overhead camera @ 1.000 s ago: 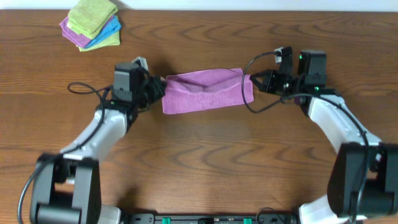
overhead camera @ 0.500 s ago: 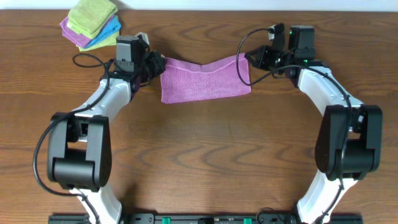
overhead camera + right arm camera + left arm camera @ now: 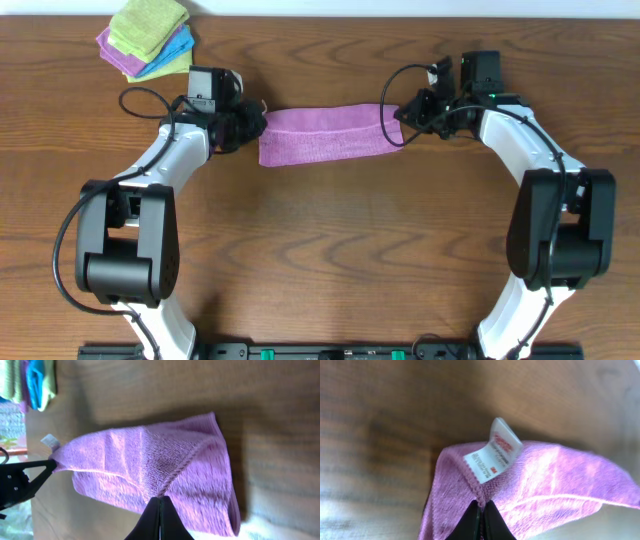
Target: Fold the cloth
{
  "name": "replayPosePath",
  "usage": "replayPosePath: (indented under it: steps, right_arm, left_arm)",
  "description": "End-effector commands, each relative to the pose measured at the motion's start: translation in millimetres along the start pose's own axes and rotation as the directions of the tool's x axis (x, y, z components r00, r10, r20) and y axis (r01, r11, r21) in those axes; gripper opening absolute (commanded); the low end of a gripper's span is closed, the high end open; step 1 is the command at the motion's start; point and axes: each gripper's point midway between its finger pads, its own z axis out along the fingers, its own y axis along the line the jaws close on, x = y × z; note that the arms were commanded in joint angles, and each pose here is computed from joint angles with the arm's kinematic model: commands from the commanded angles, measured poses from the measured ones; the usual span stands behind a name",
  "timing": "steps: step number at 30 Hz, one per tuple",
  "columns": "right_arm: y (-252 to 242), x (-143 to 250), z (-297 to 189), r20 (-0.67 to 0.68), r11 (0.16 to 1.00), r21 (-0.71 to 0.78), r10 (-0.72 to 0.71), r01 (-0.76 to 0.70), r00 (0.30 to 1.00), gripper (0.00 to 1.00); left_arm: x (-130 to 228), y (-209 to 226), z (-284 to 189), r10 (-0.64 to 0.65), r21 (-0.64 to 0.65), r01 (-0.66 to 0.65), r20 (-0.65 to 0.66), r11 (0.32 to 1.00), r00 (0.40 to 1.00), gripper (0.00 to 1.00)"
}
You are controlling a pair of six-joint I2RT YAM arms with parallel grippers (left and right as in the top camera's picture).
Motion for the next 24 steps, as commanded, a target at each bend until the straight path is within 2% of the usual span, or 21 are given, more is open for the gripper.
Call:
replayPosePath:
  steps: [1, 9, 15, 16, 17, 19, 20, 21, 24]
  right_arm:
    - [-1.5, 4.3, 3.9, -0.020, 1.000, 0.020, -0.021, 0.021, 1.000, 0.01]
    - [-21.2, 19.7, 1.7, -0.071, 0.993, 0.121, 0.001, 0.008, 0.997, 0.02]
    - [-27.5, 20.3, 0.9, -0.069, 0.988, 0.157, 0.006, 0.005, 0.998, 0.02]
    - [-27.5, 20.1, 0.9, -0.068, 0.988, 0.157, 0.005, 0.005, 0.998, 0.02]
    - [-27.4, 19.8, 0.9, -0.067, 0.988, 0.156, 0.005, 0.006, 0.998, 0.09]
    - [-27.2, 19.0, 1.0, -0.064, 0.988, 0.156, 0.002, 0.008, 0.998, 0.32]
    - [-27.2, 18.4, 1.0, -0.062, 0.988, 0.155, 0.000, 0.009, 0.998, 0.40]
    - [-27.1, 18.2, 1.0, -0.062, 0.988, 0.155, -0.002, 0.012, 0.998, 0.46]
    - [-26.6, 16.6, 1.1, -0.059, 0.988, 0.152, -0.019, 0.028, 0.998, 0.47]
  left_arm:
    - [-2.9, -3.3, -8.6, 0.040, 0.001, -0.040, -0.004, 0.999, 0.999, 0.06]
    - [22.9, 12.3, -10.5, 0.026, -0.059, -0.032, -0.107, 0.998, 0.994, 0.06]
    - [27.6, 26.7, -12.5, 0.007, -0.136, -0.023, -0.117, 0.990, 0.993, 0.06]
    - [26.9, 27.8, -12.6, 0.007, -0.142, -0.024, -0.113, 0.990, 0.994, 0.06]
    - [26.2, 27.8, -12.5, 0.008, -0.143, -0.024, -0.110, 0.989, 0.994, 0.08]
    - [24.5, 27.9, -12.4, 0.012, -0.144, -0.027, -0.103, 0.989, 0.995, 0.45]
    - [23.6, 28.0, -12.3, 0.013, -0.145, -0.028, -0.099, 0.989, 0.995, 0.56]
    - [23.0, 28.7, -12.3, 0.014, -0.150, -0.029, -0.096, 0.988, 0.995, 0.60]
    - [19.1, 33.1, -13.4, 0.018, -0.179, -0.032, -0.080, 0.983, 0.997, 0.70]
